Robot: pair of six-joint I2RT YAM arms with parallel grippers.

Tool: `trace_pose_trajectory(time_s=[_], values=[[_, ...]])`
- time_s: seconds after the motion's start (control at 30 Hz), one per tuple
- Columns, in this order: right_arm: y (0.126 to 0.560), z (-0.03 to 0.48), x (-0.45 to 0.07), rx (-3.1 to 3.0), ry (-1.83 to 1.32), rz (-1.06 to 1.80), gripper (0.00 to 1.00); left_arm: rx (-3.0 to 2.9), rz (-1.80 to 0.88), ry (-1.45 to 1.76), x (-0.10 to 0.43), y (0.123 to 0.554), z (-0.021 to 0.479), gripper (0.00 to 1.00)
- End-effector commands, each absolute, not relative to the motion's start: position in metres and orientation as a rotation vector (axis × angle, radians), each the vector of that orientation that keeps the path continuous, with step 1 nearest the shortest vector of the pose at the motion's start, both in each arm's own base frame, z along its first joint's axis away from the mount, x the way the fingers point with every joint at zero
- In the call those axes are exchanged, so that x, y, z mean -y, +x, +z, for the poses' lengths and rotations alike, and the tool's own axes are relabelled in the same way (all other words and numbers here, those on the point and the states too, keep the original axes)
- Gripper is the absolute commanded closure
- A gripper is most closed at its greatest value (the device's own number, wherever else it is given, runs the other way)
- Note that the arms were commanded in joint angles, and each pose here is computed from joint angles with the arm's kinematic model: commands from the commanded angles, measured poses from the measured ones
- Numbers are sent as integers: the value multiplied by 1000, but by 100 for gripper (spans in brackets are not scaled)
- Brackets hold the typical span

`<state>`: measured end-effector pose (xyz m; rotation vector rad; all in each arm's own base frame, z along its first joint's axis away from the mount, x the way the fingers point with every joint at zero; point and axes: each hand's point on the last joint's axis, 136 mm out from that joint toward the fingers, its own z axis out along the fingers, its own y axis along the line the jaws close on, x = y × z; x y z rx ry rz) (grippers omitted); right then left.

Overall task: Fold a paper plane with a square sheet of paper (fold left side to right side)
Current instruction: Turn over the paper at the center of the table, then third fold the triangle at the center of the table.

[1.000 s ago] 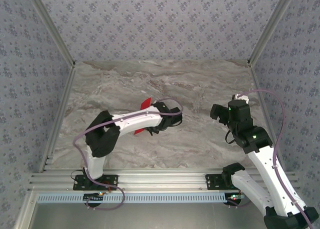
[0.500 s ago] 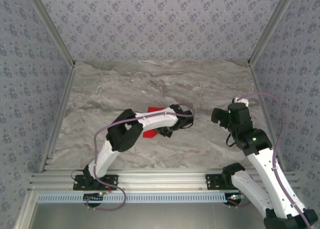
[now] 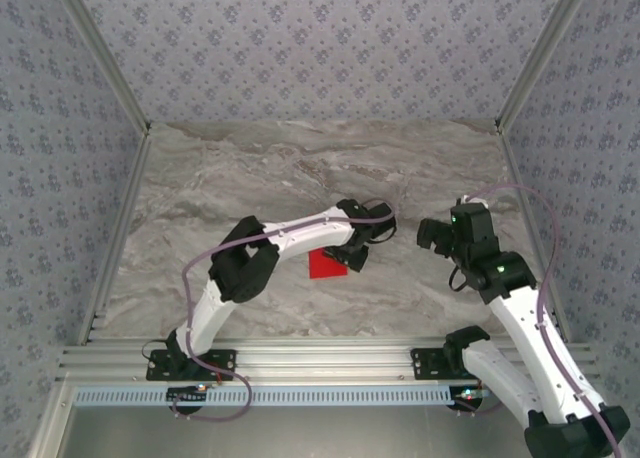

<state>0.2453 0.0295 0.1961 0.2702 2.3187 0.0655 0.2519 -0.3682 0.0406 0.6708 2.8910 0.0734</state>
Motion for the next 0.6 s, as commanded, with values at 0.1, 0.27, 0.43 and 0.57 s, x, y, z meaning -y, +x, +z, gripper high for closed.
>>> trace_pose_trajectory(time_s=[0.1, 0.27, 0.43, 0.57], values=[[256, 184, -61, -2358, 152, 237, 0, -2803, -524, 610, 387, 247, 115, 37], [271, 179, -100, -2344, 70, 480, 4, -2731, -773, 363, 341, 264, 139, 35], [290, 164, -153, -2354, 2, 769, 19, -2693, -968, 103, 290, 280, 132, 35], [311, 145, -201, -2402, -77, 898, 22, -2683, -1077, -6, 270, 286, 114, 35]])
